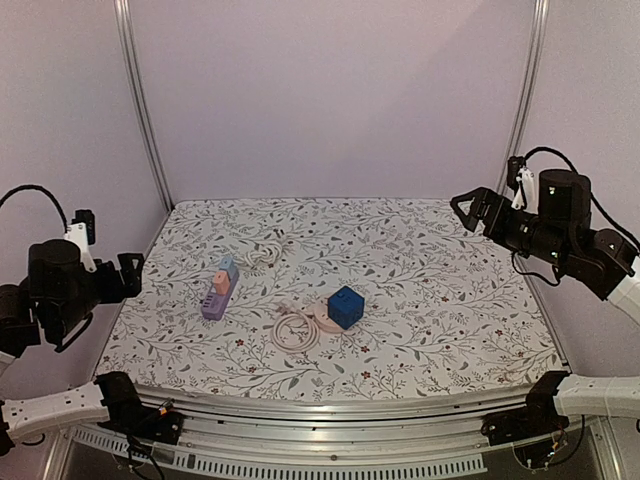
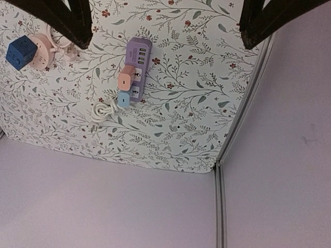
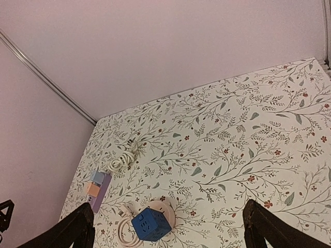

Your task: Insert the plug

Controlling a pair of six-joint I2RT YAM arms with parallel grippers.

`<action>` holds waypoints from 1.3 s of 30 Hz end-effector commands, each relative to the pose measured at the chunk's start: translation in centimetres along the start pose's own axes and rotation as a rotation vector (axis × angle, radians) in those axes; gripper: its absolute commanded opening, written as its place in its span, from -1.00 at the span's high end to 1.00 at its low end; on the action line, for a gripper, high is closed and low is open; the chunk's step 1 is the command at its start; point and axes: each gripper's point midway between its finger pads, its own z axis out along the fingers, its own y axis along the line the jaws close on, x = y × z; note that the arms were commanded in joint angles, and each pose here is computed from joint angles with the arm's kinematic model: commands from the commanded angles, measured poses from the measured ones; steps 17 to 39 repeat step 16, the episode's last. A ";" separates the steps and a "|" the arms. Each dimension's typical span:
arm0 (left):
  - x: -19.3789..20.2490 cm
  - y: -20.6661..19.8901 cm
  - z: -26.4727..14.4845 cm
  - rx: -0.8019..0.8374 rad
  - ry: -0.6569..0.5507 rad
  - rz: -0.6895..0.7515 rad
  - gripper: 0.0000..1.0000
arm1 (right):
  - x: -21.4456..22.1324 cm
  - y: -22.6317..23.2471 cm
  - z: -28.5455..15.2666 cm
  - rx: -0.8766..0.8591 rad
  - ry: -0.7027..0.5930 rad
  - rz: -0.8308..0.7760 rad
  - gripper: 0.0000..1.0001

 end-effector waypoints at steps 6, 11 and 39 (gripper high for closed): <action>0.0 0.2 0.0 -0.001 -0.017 -0.043 -0.99 | 0.6 0.0 0.9 -0.008 0.016 -0.015 -0.98; 0.3 0.1 0.2 0.000 -0.011 -0.041 -0.99 | 0.6 -0.1 1.1 -0.004 0.011 -0.015 -0.97; 0.8 0.1 0.4 0.000 -0.004 -0.036 -0.99 | 0.6 -1.1 1.2 0.063 0.009 0.002 -0.98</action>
